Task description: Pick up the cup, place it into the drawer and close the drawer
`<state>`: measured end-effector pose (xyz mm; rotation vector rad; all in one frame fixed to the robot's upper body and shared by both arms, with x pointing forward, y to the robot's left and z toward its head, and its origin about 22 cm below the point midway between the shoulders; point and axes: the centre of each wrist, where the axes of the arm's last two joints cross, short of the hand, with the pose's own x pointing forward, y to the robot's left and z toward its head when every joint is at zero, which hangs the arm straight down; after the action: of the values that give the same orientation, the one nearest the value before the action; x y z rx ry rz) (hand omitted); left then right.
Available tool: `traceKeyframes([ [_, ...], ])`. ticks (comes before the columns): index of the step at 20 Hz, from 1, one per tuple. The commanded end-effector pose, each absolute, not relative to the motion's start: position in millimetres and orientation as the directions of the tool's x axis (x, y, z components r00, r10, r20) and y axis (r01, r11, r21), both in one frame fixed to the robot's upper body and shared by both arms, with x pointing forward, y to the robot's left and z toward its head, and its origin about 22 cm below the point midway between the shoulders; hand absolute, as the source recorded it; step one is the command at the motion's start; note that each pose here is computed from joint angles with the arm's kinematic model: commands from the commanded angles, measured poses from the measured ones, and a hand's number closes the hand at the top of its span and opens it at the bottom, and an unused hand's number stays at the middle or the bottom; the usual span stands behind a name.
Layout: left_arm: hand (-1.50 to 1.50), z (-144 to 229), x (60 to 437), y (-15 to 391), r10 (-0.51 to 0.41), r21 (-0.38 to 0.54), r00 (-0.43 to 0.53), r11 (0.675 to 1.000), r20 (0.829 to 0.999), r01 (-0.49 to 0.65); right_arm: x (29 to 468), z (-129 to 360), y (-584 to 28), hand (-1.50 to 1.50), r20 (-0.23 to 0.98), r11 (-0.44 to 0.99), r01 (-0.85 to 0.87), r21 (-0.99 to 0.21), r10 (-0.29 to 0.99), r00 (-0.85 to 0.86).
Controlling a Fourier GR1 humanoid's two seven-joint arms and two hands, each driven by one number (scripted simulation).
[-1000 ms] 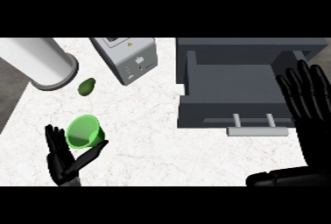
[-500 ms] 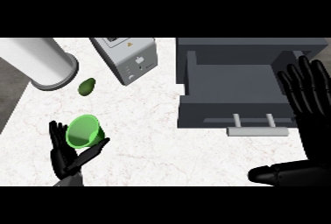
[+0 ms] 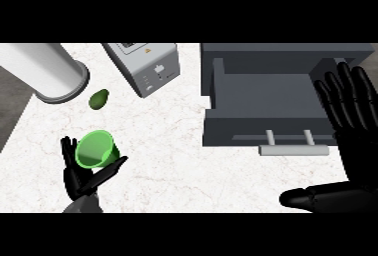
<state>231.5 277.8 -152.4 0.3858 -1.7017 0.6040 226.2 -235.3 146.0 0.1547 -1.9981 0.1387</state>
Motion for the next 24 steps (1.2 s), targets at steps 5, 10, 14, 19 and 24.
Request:
traceKeyframes([
  [5, -1.50, -161.4, 224.7, 278.6, 0.198, -0.324, -0.305, 0.833, 0.931, -0.448, 231.0, 152.0, -235.5, -1.50, 0.900, 0.984, -0.175, -0.026, -0.053, -0.433],
  [10, 1.50, -158.7, 230.4, 278.4, 0.227, -0.357, -0.342, 0.851, 0.912, -0.386, 225.5, 158.0, -236.2, -1.50, 0.909, 0.983, -0.180, -0.041, -0.038, -0.414],
  [14, 1.50, -151.5, 248.2, 282.2, 0.166, -0.328, -0.385, 0.853, 0.908, -0.406, 229.6, 150.4, -238.1, -1.50, 0.911, 0.983, -0.181, -0.020, -0.057, -0.407],
  [19, 1.50, -148.2, 252.9, 275.6, 0.059, -0.273, -0.430, 0.847, 0.901, -0.456, 219.2, 129.5, -252.5, -1.50, 0.901, 0.984, -0.173, -0.033, -0.045, -0.431],
  [24, 1.50, -145.1, 253.9, 280.0, 0.180, -0.258, -0.383, 0.953, 0.906, -0.161, 221.4, 150.8, -243.3, -1.50, 0.909, 0.984, -0.170, -0.047, -0.029, -0.415],
])
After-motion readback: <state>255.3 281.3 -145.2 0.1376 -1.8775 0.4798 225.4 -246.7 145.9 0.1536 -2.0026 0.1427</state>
